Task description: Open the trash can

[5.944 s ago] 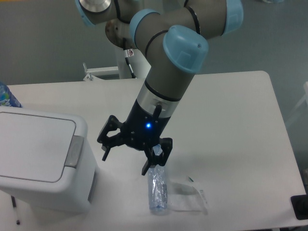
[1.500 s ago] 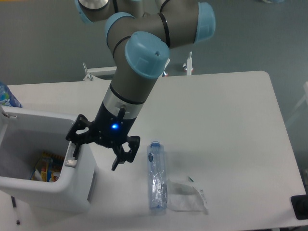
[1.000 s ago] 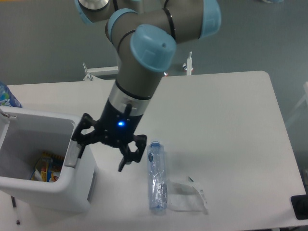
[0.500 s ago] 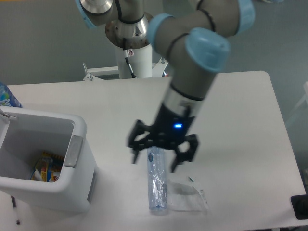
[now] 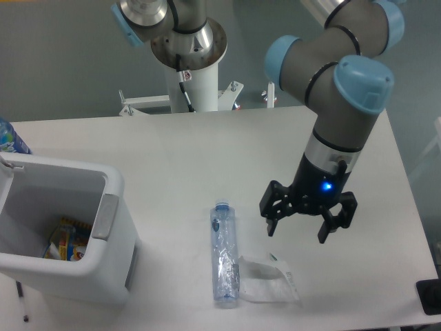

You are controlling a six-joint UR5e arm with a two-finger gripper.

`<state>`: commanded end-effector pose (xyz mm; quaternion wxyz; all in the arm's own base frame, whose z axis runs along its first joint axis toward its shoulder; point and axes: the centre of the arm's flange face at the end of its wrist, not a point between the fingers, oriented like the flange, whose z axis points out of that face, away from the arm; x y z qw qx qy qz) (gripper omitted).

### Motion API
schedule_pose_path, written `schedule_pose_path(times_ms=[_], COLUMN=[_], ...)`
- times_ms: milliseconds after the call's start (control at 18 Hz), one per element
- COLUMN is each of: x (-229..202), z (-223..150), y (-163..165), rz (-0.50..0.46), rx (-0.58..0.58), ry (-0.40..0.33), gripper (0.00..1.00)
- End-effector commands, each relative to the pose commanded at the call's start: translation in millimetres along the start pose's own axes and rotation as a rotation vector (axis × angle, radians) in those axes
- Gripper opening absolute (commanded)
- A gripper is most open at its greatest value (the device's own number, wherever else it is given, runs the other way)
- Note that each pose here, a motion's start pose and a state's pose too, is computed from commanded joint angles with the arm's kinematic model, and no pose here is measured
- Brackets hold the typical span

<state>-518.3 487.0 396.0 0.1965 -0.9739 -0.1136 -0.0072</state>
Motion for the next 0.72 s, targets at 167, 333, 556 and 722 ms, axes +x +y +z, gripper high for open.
schedule_pose_path(times_ms=[167, 333, 556, 722], x=[-10, -17, -21, -20], z=[11, 19, 27, 32], y=[13, 18, 27, 32], rz=[0.144, 0.262, 0.435, 0.447], rx=[-0.100, -0.149, -0.226, -0.259], ry=[-0.056, -0.077, -0.081, -0.088], gripper=[1.00, 1.00, 1.00, 1.00])
